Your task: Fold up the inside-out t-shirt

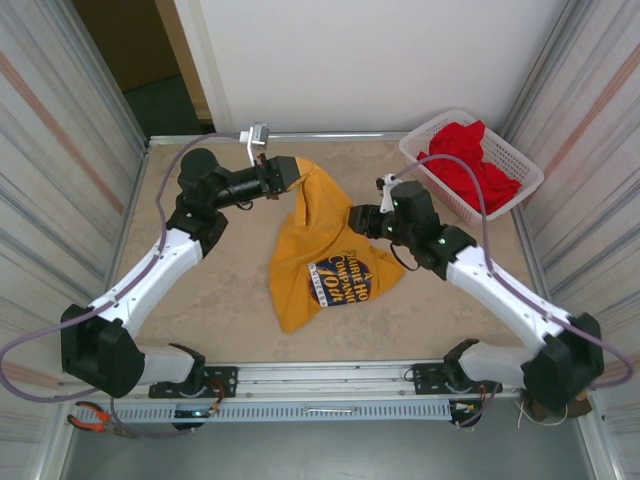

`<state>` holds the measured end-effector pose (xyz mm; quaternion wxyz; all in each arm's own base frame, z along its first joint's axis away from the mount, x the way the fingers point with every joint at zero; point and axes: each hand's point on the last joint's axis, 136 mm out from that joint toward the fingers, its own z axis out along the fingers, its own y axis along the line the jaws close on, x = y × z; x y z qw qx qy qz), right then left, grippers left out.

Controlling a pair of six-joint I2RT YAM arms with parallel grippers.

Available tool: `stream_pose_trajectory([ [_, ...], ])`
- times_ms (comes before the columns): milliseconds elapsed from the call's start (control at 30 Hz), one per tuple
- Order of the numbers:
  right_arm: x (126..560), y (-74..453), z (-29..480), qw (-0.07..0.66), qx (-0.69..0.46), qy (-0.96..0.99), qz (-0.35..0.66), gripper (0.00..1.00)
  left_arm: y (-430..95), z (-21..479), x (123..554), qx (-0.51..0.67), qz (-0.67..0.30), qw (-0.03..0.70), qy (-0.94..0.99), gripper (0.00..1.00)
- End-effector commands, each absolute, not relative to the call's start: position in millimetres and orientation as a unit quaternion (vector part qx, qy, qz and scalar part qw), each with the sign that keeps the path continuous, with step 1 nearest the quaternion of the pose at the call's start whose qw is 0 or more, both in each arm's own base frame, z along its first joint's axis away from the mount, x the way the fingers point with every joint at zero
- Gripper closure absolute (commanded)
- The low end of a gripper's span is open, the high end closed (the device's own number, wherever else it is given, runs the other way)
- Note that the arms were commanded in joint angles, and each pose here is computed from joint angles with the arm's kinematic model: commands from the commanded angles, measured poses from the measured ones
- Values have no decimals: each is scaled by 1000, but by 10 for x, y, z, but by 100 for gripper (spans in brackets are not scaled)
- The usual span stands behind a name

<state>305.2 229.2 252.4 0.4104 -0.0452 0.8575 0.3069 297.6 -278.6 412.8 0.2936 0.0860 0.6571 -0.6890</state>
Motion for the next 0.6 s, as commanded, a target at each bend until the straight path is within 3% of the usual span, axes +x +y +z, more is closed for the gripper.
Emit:
stream_pose_trajectory([
  [0,2829,2273,2863,448,-44,834,319,57,-2762,4336,2867,111,-690,322,638,100],
  [167,2667,2586,3178,469,-72,806,353,40,-2761,4321,2885,107,-686,324,642,100],
  [367,2778,2989,3213,467,-78,802,365,38,-2775,4329,2878,105,-685,328,642,100],
  [500,2939,3148,3144,468,-68,802,365,40,-2800,4331,2874,105,-684,330,642,100],
  [533,2970,3169,3146,469,-67,803,363,43,-2807,4326,2876,104,-684,329,642,100],
  [567,2999,3183,3125,469,-67,805,357,54,-2806,4325,2878,104,-684,330,643,100],
])
